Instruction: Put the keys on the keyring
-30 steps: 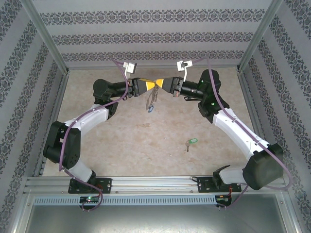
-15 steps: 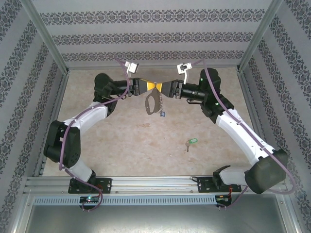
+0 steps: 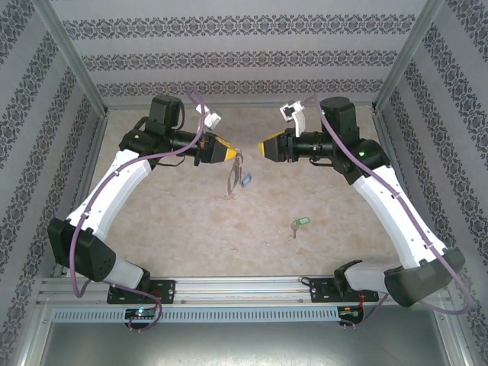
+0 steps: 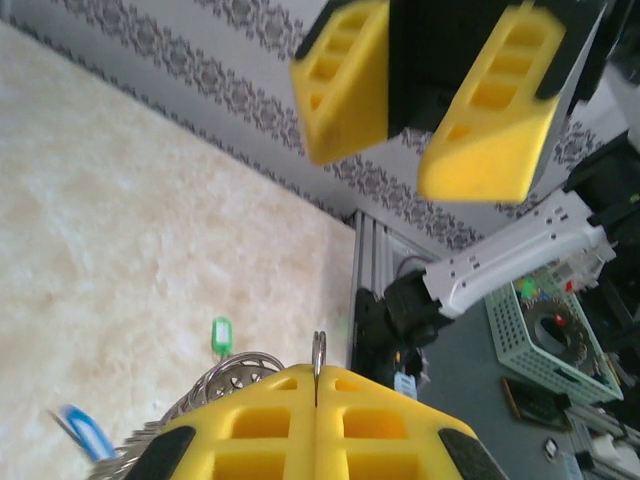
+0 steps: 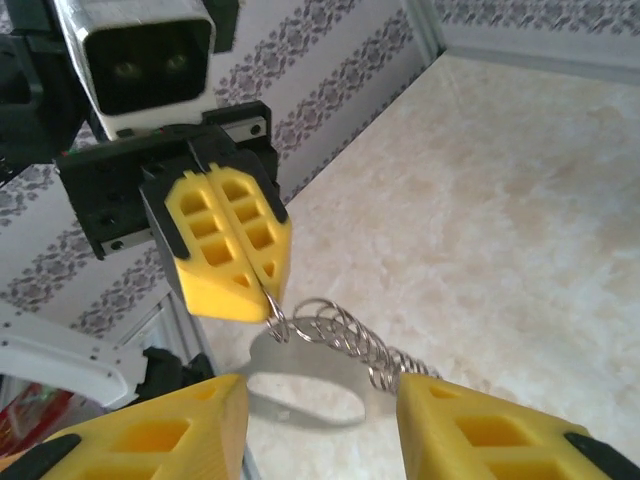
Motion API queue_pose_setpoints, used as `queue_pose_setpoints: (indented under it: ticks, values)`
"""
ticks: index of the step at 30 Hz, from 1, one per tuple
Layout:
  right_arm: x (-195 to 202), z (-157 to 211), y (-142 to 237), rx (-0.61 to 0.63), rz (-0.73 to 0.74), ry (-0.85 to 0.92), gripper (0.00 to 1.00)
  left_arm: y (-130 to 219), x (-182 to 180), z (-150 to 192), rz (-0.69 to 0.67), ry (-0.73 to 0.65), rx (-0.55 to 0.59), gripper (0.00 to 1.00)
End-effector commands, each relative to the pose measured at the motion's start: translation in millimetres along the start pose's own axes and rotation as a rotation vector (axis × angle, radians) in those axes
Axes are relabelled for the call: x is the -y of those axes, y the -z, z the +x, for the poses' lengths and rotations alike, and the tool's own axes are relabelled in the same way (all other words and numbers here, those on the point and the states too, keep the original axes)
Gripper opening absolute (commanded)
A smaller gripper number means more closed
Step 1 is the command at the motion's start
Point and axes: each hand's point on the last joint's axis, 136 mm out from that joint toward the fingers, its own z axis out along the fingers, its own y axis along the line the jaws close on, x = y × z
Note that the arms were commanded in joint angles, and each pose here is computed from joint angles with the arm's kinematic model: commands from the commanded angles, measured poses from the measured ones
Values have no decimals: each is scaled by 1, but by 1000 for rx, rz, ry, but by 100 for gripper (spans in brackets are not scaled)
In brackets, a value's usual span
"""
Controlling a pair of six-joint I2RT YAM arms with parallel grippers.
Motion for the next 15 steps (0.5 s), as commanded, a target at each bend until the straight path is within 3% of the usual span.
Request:
queue_pose_setpoints:
  ticks: [1,8,15]
  values:
    - [-26,3,2,-55,-109,34,43,2,19,11,22,-37,-58,0]
    - [-44,30,-22,-187,-216,12,40,2,28,17,39,-32,-66,0]
    - [-41,32,-35,-210,-225,16,40,0,37,15,77,-33,-63,0]
